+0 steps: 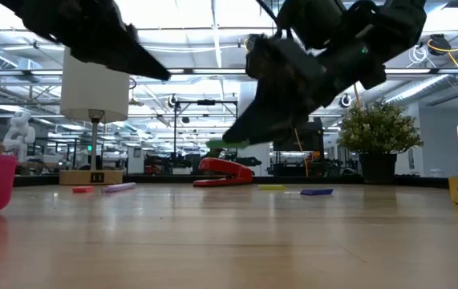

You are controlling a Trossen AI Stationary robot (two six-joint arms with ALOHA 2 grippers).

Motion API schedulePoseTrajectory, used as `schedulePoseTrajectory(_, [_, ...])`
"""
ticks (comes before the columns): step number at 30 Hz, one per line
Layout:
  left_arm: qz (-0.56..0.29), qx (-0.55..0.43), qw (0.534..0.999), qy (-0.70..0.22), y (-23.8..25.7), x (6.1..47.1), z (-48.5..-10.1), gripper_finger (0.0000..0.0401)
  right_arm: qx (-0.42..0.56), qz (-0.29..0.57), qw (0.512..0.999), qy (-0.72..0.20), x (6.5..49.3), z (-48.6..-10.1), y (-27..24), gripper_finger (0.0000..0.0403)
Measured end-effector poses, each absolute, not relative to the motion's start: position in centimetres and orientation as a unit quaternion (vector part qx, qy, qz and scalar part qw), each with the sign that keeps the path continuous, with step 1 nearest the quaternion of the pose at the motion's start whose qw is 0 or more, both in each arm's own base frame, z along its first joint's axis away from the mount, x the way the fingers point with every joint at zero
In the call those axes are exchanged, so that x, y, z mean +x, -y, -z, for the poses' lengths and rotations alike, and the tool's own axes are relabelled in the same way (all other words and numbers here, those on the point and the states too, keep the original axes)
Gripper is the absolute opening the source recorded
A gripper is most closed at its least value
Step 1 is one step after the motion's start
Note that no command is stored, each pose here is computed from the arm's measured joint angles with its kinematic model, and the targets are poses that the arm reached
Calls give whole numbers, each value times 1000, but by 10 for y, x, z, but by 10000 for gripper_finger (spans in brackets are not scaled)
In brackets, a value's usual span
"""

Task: Pack school essentials
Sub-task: Put the green eraser into the red supply box

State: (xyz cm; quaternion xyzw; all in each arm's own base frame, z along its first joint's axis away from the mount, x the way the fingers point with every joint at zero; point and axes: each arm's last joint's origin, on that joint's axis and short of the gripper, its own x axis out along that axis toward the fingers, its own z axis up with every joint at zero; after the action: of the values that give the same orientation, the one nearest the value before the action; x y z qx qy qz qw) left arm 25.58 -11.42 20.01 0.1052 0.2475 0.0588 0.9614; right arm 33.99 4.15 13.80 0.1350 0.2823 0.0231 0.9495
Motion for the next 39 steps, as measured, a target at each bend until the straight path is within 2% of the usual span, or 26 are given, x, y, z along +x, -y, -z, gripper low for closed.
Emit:
schedulePoseTrajectory(7, [10, 270, 941, -201, 141, 272, -179, 223, 192, -103, 938, -270, 337, -157, -46, 76])
schedulePoseTrajectory(10, [3, 313, 929, -198, 151, 272, -169, 247, 214, -121, 931, -269, 337, -159, -48, 76])
schedulePoseTrajectory(15, [-17, 349, 917, -190, 154, 279, -158, 257, 231, -146, 931, -241, 339, -165, -55, 75])
schedulePoseTrajectory(22, [-36, 381, 909, -163, 153, 285, -159, 205, 240, -166, 933, -211, 340, -172, -65, 75])
schedulePoseTrajectory(39, [3, 399, 908, -127, 148, 293, -165, 65, 250, -168, 933, -196, 341, -175, -65, 75])
